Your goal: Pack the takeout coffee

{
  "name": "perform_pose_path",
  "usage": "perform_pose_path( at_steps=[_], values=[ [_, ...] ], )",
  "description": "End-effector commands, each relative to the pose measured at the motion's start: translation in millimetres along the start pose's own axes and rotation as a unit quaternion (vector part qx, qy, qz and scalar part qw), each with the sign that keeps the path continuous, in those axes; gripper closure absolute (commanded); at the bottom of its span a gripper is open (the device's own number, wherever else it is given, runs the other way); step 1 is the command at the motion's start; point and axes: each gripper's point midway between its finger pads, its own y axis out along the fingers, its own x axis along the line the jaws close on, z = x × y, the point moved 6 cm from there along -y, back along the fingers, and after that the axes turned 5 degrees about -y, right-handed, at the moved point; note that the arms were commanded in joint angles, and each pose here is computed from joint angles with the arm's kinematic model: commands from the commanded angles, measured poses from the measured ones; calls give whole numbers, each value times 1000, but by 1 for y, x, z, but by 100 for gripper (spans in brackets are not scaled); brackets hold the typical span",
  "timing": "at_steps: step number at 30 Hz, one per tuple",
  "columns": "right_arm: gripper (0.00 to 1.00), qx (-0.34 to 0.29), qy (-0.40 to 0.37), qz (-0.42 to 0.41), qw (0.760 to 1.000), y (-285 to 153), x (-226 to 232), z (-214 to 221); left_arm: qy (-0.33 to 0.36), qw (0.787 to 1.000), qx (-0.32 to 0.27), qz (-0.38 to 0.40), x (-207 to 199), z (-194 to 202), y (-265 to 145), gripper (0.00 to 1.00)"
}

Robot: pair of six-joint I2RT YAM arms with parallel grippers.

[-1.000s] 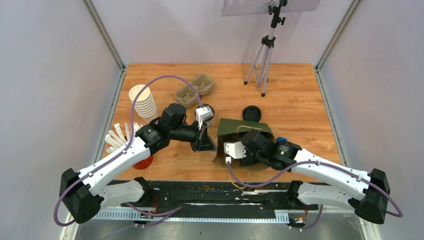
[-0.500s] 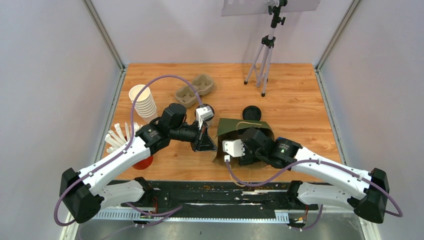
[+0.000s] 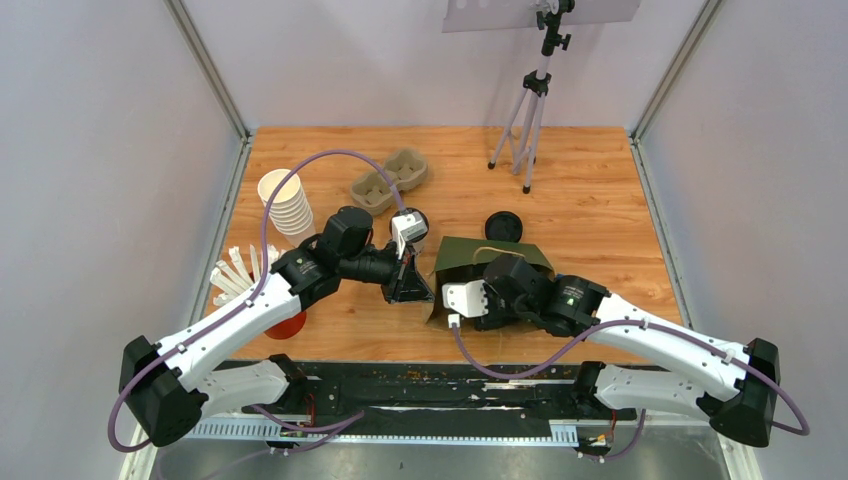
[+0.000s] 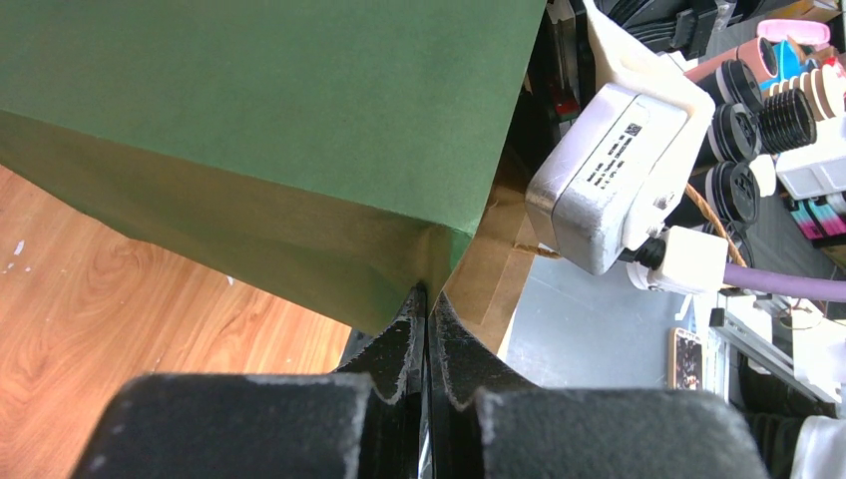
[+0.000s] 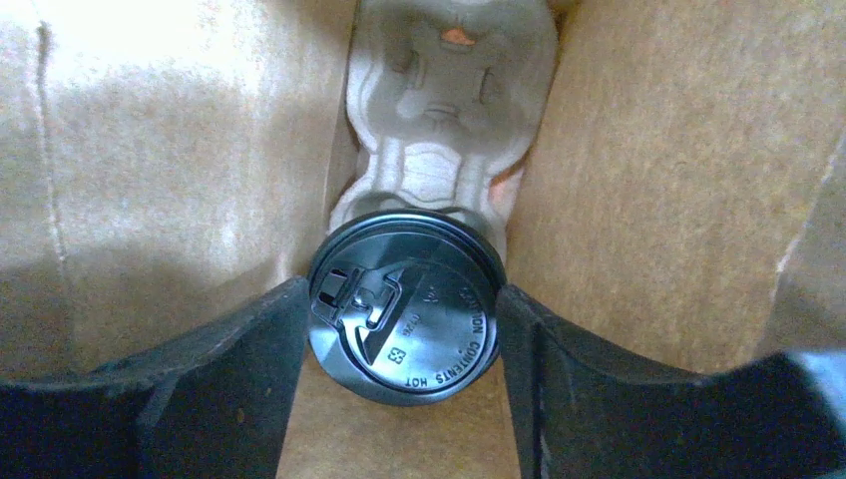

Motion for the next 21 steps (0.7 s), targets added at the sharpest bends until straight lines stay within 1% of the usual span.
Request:
perform_pose_path(
  at_steps=[1, 4, 9, 13, 16, 21],
  values=[
    [35, -35, 14, 12, 999, -8, -9, -12, 24, 999, -18, 17, -11, -14, -2, 96],
    [47, -34, 23, 18, 999, -6, -9, -12, 23, 999, -18, 16, -11, -13, -3, 96],
    [55, -19, 32, 38, 999, 1, -5, -5, 20, 1000, -15, 15, -11, -12, -3, 96],
    [62, -15, 39, 36, 998, 7, 0, 0, 19, 1000, -15, 16, -12, -11, -3, 96],
    [64, -7, 47, 40, 998, 11, 2, 5, 18, 1000, -14, 16, -11, -11, -3, 96],
    [65, 4, 57, 45, 997, 14, 7, 13, 16, 1000, -10, 19, -11, -10, -2, 96]
  ],
)
